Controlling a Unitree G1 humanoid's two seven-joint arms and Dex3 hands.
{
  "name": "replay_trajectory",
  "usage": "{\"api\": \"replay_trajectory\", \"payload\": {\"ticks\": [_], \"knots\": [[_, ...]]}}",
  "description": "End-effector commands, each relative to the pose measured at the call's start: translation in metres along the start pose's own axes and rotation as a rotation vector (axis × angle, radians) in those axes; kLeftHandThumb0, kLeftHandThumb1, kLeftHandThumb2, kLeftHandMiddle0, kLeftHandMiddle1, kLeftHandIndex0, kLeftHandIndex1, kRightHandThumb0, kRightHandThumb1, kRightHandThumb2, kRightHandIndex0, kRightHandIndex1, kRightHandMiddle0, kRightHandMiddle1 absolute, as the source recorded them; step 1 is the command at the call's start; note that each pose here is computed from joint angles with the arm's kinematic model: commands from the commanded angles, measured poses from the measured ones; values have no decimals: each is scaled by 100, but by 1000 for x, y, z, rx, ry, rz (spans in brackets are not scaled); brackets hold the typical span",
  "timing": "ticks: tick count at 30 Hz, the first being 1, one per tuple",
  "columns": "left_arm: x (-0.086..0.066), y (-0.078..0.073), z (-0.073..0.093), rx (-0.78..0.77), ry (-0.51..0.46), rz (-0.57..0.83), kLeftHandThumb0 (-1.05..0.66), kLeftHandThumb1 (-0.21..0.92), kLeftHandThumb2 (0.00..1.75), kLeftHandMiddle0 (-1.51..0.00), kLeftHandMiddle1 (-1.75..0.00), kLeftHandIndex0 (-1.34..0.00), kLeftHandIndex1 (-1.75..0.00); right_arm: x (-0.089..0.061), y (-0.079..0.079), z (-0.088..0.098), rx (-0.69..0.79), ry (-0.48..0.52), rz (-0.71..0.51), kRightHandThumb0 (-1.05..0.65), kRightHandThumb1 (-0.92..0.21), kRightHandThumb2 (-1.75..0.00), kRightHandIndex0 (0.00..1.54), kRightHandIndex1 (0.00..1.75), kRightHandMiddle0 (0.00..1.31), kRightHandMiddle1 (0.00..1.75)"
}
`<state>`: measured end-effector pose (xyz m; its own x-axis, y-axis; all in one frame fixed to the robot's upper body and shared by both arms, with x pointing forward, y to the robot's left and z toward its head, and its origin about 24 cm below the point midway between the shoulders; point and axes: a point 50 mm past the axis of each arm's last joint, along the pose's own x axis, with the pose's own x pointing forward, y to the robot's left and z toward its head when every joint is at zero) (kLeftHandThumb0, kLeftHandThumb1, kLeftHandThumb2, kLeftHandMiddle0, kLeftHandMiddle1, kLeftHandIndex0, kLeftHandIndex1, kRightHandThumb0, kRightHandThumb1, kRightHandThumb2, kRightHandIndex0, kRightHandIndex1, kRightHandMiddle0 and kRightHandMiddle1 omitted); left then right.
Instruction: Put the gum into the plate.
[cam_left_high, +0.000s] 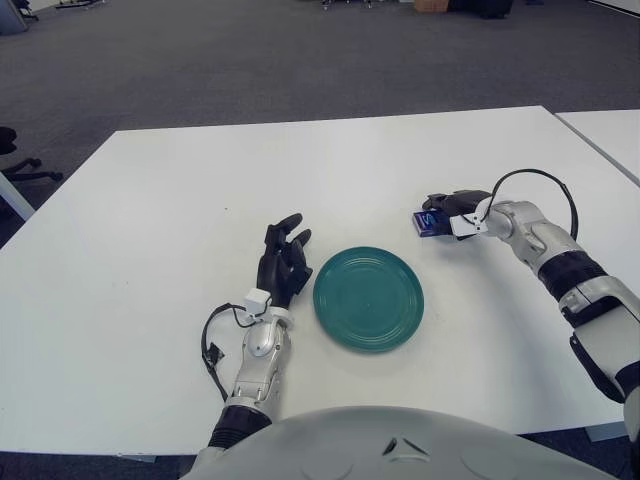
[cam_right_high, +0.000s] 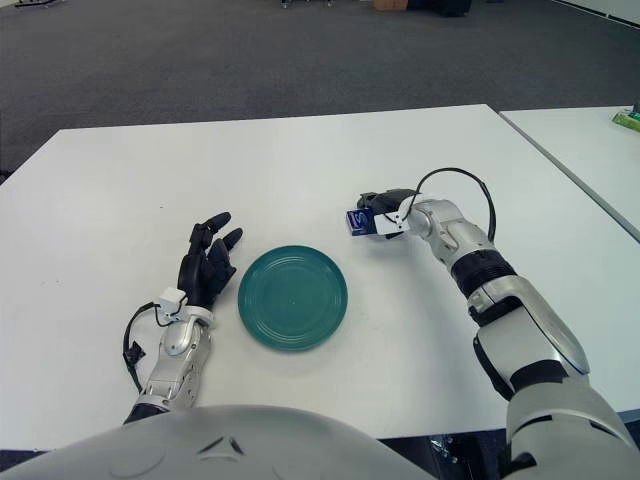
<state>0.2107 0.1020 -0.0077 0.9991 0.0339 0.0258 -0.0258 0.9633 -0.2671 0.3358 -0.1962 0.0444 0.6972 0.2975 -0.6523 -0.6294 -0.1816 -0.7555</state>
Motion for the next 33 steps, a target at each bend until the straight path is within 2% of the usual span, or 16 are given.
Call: {"api": "replay_trajectory", "payload": {"ticks": [1,8,23,33], "knots": [[4,-19,-4,-89,29,-1,-83,92,78,-33,-60,-11,-99,5,46,10,44,-63,248,-84,-92,-60,41,21,0,46],[5,-18,-5,-96,26,-10,-87,92,82,-32,-59,-13,-101,3,46,9,23,-79,304,-88,-92,-66,42,19,0,46],[7,-19,-6,-129,24,-16,-86,92,81,-32,-59,-15,-103,-4,36,8,25,-85,298,-86,-92,-67,35,9,0,39],[8,-18,-7,-138,20,-29,-86,92,81,-34,-59,-15,-102,3,41,18,7,-84,245,-85,-92,-64,33,5,0,43]]}}
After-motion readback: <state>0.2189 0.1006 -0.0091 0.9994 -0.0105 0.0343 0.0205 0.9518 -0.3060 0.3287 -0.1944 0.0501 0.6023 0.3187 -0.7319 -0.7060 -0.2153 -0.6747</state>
